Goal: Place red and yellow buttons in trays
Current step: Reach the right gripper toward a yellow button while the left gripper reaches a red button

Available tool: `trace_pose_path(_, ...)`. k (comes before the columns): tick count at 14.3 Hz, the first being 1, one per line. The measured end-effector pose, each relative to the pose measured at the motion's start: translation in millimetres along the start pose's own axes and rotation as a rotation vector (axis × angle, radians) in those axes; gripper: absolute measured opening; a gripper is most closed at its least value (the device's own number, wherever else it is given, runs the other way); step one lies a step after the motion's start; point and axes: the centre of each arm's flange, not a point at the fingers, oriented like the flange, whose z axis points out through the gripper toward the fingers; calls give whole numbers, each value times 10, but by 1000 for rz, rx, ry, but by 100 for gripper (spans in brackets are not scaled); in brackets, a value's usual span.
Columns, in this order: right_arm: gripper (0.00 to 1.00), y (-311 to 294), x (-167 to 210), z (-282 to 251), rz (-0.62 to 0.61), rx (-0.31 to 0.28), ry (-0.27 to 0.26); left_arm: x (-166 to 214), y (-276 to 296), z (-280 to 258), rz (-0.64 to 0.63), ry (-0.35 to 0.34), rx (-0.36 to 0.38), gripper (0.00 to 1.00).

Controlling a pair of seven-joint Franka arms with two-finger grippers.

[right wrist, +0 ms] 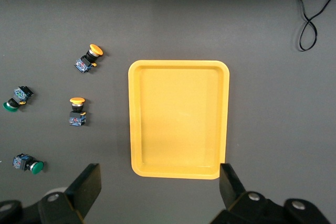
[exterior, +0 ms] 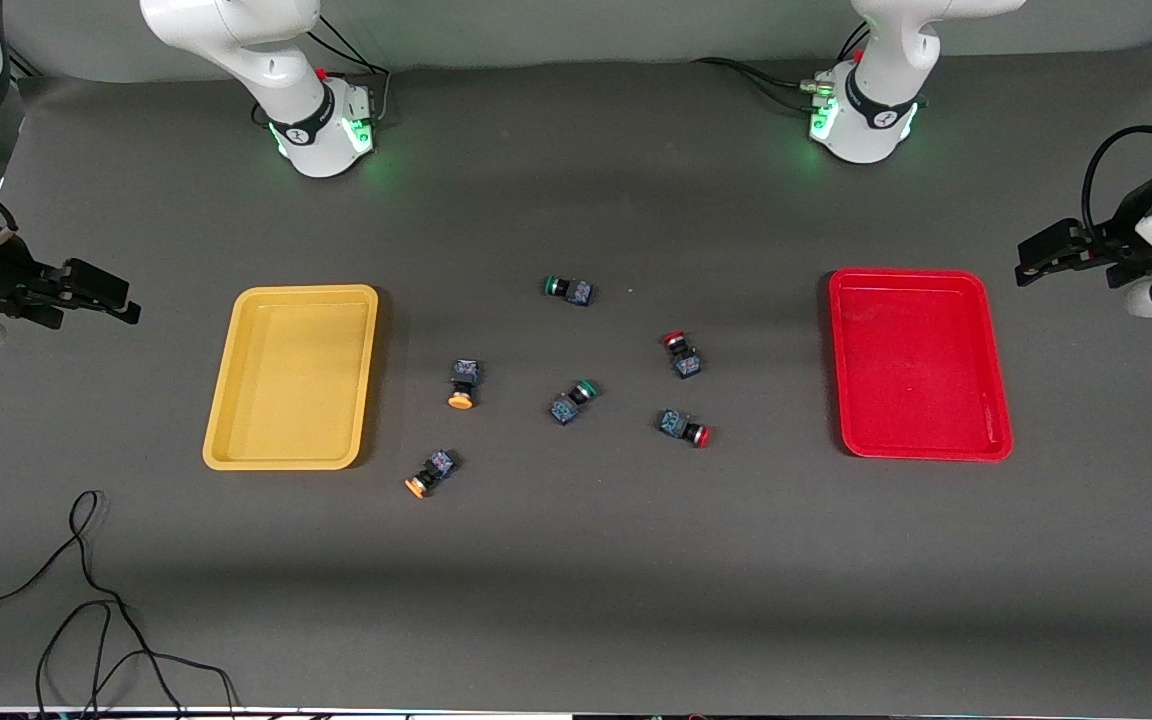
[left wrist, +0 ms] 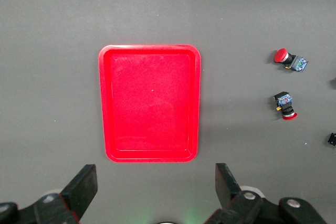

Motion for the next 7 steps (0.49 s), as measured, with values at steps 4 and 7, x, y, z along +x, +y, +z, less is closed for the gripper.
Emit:
trace_pose_path(4, 100, -1, 3, 12, 0, 0, -4, 4, 2, 9, 1, -2, 2, 100)
trace_pose_path(7, 100, -58, 57, 166, 8, 13, -33, 4, 1, 12, 1, -4, 3, 100)
